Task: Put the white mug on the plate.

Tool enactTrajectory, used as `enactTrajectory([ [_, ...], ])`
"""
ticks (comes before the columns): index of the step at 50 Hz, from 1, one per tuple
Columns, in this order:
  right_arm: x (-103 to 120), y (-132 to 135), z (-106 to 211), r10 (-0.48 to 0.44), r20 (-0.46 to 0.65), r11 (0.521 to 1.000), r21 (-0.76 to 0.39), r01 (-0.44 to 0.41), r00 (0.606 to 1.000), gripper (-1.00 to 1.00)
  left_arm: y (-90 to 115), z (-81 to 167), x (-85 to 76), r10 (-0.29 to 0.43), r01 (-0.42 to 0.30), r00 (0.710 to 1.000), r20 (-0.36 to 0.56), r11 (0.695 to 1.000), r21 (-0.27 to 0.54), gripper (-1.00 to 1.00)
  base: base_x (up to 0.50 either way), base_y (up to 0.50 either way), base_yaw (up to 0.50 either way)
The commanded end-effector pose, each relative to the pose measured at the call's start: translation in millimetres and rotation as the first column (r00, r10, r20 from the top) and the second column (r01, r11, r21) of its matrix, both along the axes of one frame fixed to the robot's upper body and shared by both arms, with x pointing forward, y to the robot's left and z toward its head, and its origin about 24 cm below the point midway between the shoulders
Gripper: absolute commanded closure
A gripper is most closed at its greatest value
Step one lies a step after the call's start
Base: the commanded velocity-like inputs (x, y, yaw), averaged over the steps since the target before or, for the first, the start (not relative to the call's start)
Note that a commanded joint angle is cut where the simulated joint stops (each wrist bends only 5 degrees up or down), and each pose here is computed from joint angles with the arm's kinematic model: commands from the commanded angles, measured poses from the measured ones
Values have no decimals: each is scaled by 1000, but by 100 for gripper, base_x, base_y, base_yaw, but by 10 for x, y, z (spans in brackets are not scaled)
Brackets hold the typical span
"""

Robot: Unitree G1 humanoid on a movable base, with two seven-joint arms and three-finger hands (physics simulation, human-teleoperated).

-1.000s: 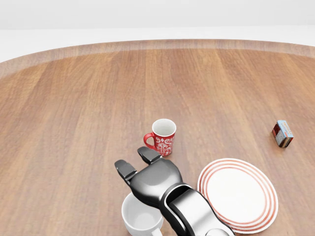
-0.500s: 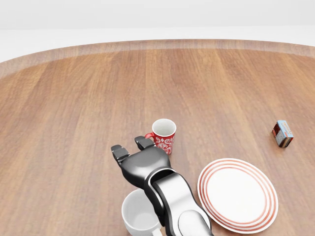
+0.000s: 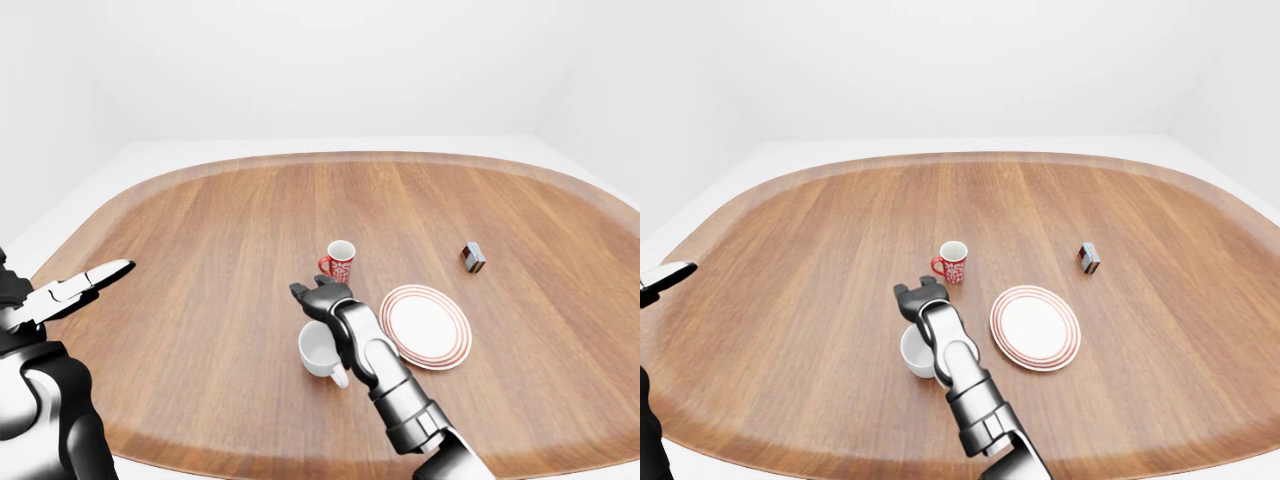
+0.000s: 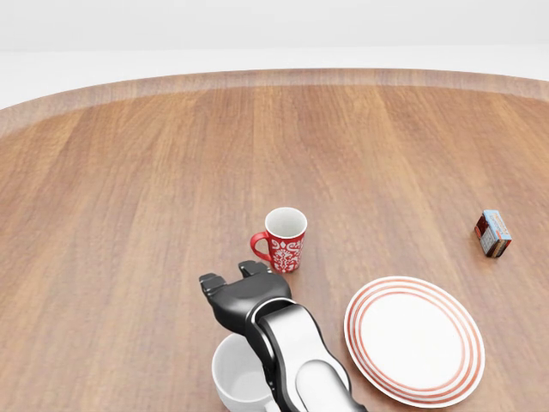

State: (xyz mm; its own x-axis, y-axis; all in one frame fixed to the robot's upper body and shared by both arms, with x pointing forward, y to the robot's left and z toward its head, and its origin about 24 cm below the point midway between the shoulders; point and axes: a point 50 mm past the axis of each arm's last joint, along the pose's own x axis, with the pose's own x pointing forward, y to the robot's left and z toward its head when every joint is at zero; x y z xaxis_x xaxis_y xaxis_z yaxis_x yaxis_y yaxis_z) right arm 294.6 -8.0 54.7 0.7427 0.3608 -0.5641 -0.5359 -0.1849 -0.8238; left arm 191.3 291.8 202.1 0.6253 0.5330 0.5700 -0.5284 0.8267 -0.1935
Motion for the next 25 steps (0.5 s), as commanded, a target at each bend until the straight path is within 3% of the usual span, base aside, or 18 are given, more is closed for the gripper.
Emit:
enactTrajectory([
  [1,29,-4,-113,-14,-58,1000,-21,13,998,-100,0,-5,1,0,0,1000,-1,1000,-2,-100,0,0,0],
  [25,-72,102,-282,11,-119,998,-59,-18,993,-100,-5,-11,15,-5,5,1000,-4,1000,-5,-100,0,0,0],
])
